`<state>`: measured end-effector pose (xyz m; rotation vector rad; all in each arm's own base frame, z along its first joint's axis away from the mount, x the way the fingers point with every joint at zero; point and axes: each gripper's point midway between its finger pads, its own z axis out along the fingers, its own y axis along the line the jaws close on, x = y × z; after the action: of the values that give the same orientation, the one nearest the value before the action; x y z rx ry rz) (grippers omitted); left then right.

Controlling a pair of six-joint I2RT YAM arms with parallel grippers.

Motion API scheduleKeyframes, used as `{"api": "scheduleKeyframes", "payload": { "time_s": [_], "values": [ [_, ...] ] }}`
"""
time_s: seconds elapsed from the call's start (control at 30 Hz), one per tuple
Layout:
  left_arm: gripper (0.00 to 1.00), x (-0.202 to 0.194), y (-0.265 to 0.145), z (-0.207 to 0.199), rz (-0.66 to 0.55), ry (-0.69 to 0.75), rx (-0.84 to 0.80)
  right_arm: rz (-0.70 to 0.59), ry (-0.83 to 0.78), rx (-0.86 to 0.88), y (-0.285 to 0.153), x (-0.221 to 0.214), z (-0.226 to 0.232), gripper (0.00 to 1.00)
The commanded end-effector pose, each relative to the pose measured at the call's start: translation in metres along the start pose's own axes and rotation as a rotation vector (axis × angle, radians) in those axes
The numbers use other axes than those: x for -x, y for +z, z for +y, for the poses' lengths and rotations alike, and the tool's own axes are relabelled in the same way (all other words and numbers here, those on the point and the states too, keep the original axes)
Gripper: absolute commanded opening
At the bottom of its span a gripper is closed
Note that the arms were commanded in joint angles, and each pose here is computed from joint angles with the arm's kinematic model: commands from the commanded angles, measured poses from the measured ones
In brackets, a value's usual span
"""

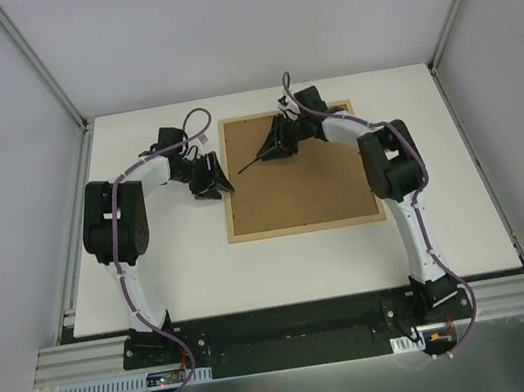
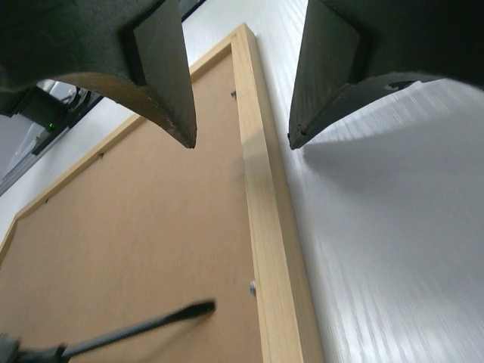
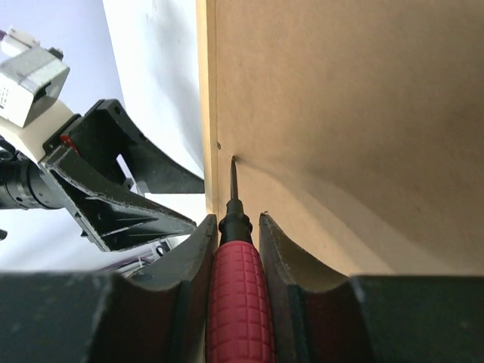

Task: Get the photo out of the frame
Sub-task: Release the photo frame item from the photo frame.

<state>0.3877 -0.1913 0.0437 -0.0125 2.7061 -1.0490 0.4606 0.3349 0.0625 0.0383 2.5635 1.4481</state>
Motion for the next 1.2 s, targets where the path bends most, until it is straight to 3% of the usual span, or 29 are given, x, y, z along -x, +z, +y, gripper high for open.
{"api": "scheduleKeyframes", "payload": {
  "time_s": [0.0, 0.27, 0.47, 0.7, 0.93, 1.17],
  "values": [
    [0.5, -0.039, -0.02, -0.015, 0.081, 0.051, 0.053, -0.102, -0.063, -0.112, -0.039, 0.016, -0.003, 0.0],
    [0.51, -0.048, -0.005, -0.007, 0.129, 0.02, 0.104, -0.081, -0.089, -0.081, -0.02, 0.015, 0.004, 0.0],
    [0.5, -0.017, -0.004, 0.01, 0.06, -0.016, 0.11, -0.012, -0.078, -0.015, 0.007, 0.002, 0.013, 0.0],
    [0.39, 0.002, 0.006, 0.014, 0.032, -0.028, 0.07, 0.03, -0.029, 0.002, 0.023, -0.006, -0.001, 0.01],
    [0.36, 0.005, 0.02, 0.019, 0.044, -0.069, 0.053, 0.051, -0.024, 0.038, 0.021, -0.011, -0.001, 0.0],
    [0.16, 0.0, 0.025, 0.029, 0.059, -0.087, 0.071, 0.083, -0.001, 0.099, 0.024, -0.017, -0.001, 0.0]
  ]
}}
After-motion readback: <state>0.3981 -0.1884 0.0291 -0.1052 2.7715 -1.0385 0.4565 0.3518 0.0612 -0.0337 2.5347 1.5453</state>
